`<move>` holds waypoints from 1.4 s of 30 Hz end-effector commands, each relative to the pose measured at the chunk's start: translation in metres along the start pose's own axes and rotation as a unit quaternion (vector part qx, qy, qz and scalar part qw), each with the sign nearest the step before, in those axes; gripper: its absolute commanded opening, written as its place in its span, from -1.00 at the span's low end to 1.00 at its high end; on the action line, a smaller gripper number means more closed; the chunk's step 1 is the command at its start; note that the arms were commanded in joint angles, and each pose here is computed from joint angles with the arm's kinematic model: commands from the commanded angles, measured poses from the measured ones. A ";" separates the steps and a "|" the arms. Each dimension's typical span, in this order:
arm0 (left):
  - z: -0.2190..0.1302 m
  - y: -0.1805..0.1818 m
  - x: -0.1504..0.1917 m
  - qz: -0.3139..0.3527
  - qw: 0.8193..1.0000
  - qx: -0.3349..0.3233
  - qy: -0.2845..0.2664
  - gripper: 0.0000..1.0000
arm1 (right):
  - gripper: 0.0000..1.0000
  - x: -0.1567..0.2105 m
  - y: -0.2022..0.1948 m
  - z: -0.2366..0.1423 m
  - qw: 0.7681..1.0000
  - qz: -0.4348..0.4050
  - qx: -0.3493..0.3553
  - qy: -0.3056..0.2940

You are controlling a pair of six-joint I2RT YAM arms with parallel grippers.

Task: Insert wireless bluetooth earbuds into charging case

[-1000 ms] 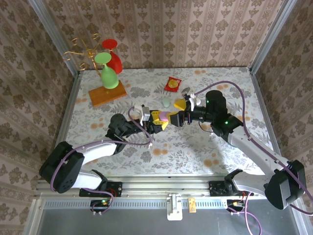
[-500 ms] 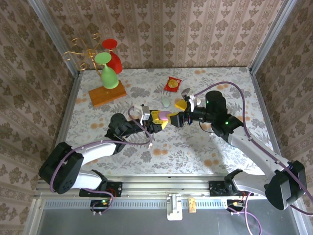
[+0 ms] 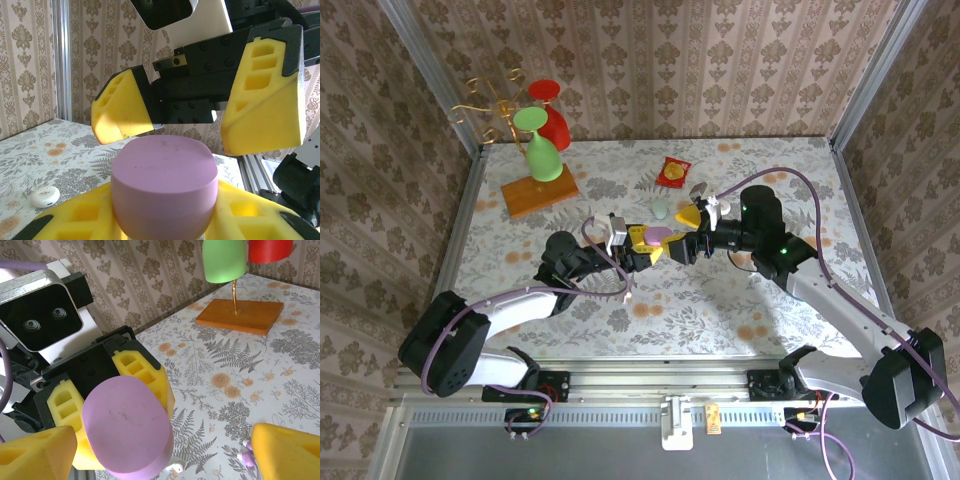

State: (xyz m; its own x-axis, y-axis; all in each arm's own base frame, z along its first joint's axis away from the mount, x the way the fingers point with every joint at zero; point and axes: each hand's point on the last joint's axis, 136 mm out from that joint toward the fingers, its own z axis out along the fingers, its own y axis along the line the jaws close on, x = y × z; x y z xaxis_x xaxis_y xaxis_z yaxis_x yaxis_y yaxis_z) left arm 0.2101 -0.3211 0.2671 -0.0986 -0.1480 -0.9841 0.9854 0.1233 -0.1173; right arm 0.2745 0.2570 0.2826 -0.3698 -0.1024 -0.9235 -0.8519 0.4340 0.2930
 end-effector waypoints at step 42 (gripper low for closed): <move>-0.005 -0.006 -0.009 0.041 0.999 0.010 -0.015 -0.52 | 0.73 -0.024 -0.050 0.008 0.991 0.046 0.121 -0.029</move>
State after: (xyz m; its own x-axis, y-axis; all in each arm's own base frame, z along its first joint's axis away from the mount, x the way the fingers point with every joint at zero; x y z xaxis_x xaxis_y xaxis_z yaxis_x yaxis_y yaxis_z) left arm 0.2143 -0.3182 0.2602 -0.1013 -0.1306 -0.9863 0.9826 0.1423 -0.1198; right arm 0.3237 0.2476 0.2755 -0.4184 -0.0255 -0.9079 -0.7139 0.6272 0.3114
